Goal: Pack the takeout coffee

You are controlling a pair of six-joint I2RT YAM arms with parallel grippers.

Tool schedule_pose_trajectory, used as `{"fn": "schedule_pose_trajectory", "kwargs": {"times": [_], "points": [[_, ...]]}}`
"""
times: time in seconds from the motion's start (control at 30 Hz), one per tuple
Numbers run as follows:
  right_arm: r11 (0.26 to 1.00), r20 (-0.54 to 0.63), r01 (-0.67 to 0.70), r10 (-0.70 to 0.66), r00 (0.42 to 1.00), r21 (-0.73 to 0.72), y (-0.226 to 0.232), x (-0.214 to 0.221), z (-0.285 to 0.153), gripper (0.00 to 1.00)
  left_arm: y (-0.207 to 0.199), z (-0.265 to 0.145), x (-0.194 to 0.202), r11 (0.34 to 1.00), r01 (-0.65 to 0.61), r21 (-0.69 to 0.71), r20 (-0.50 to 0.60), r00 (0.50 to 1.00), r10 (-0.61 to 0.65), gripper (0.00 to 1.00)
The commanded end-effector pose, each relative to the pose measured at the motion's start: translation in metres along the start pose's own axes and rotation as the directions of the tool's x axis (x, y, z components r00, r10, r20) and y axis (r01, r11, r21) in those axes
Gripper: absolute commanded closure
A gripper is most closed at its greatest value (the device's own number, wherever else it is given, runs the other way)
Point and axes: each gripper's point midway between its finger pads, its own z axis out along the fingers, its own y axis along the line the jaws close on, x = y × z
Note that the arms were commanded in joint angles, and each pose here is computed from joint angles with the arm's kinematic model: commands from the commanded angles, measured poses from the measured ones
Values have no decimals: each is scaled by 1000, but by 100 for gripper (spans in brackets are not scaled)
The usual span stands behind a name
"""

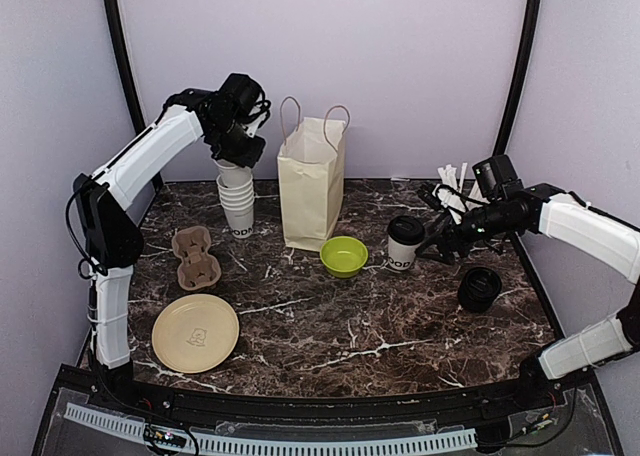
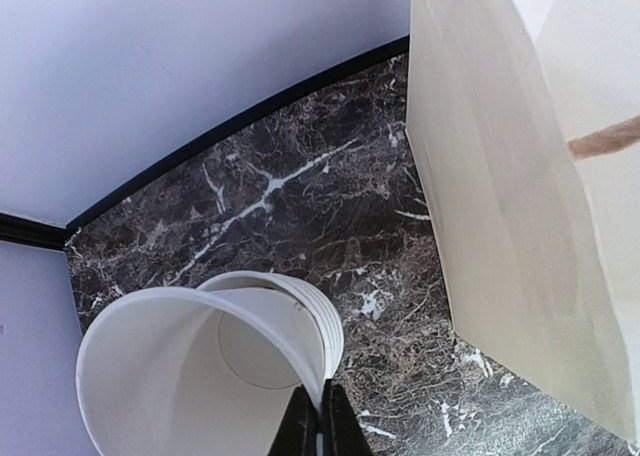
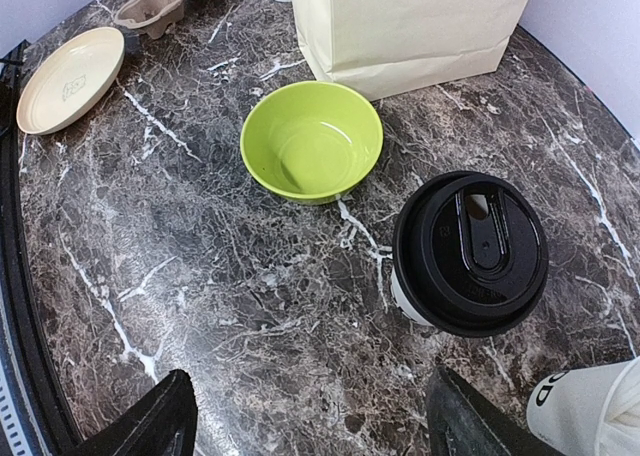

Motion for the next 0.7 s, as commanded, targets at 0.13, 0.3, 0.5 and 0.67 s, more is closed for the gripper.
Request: {"fn": "schedule_pose_trajectory", "kwargs": {"times": [0.13, 0.3, 0.5, 0.67], "points": [[1000, 14, 2, -2, 1000, -11, 2, -4, -1, 21, 5, -73, -14, 996, -28, -85, 95, 995, 36, 100], [1000, -3, 6, -6, 1000, 0, 0, -3, -4, 21, -16, -128, -19, 996, -60, -66, 189, 979, 71, 100], [999, -66, 18, -15, 998, 45, -5, 8, -10, 18, -89, -186, 0, 974, -218, 66, 277, 942, 192, 100], [995, -180, 21, -4, 984, 93, -10, 35, -16, 17, -146, -217, 46, 902, -355, 246, 280, 917, 284, 100]]}}
